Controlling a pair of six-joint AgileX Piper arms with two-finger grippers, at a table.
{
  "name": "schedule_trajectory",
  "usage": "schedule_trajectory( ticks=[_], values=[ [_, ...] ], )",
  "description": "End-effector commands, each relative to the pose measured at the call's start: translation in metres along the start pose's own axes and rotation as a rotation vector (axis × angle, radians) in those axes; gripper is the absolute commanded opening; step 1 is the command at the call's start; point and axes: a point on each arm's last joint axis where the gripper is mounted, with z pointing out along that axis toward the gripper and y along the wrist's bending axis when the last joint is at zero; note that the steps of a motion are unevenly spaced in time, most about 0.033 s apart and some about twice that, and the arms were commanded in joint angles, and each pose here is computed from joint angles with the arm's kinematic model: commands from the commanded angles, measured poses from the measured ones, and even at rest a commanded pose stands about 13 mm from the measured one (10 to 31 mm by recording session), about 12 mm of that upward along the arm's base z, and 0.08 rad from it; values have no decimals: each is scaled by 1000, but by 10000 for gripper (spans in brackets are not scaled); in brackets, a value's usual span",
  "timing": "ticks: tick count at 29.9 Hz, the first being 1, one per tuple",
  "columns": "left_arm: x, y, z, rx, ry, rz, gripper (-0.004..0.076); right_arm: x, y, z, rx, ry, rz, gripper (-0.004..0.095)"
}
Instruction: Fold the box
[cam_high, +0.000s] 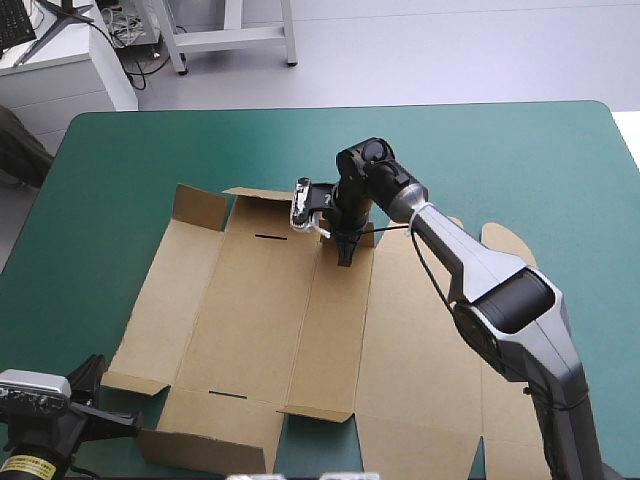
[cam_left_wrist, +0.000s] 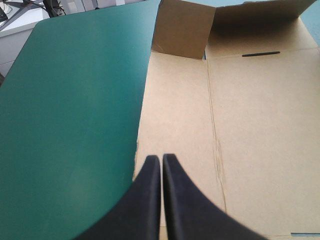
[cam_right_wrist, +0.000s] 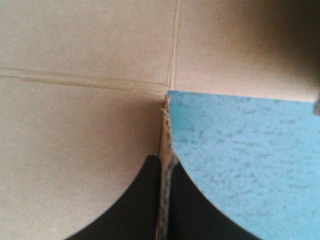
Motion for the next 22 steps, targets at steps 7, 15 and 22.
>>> schedule_trajectory(
  ticks=[7, 15, 22],
  values=[
    [-14, 0, -3, 4, -83, -6, -10, 0, -6, -41, 110, -19, -81, -12],
    [-14, 0, -3, 4, -83, -6, -10, 0, -6, -46, 107, -15, -80, 302],
    [-14, 0, -3, 4, -83, -6, -10, -8, -18, -90, 250, -90, 111, 426]
  ],
)
